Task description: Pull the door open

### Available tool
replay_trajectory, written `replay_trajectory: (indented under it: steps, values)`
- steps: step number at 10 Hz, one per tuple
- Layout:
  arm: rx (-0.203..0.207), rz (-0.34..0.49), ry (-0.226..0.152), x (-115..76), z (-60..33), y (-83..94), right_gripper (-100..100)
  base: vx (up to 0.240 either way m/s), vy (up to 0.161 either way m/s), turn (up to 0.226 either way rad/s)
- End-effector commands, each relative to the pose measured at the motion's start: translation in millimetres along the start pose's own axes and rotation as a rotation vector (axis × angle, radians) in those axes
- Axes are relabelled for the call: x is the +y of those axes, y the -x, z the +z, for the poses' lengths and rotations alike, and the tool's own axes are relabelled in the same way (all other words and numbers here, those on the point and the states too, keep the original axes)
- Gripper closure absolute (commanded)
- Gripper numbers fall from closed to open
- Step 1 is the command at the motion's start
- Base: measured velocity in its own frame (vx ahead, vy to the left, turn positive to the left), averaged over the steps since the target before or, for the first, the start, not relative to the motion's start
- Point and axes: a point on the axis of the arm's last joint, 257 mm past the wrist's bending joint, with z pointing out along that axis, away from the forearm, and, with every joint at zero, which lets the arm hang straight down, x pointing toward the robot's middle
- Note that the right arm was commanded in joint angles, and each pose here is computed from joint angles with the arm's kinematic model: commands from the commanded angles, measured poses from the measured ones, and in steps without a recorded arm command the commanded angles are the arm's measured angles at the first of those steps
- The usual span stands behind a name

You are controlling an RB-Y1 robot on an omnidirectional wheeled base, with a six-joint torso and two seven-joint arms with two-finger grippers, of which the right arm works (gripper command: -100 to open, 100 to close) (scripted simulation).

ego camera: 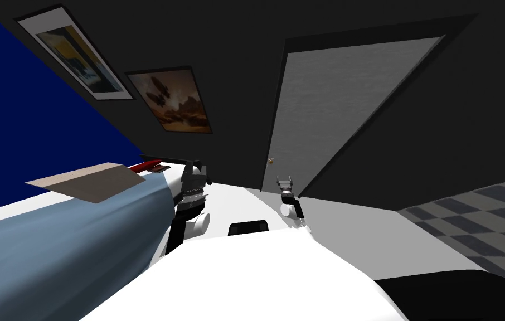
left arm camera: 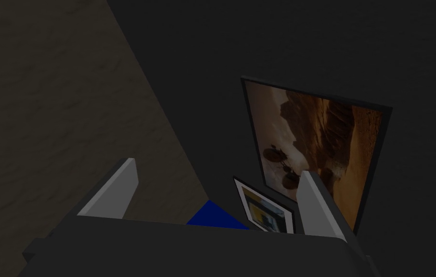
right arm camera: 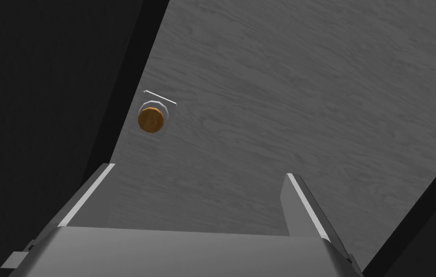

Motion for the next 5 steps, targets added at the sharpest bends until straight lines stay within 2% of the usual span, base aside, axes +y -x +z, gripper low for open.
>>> replay_trajectory:
  steps: [1,5]
  values:
    - [-0.035,0.058,-0.003,0.4,1.6,15.6,-100,0.138,0.002,0.091]
    - [-0.094,0.155,0.0,1.4,5.0,41.2,-100,0.137,-0.004,0.082]
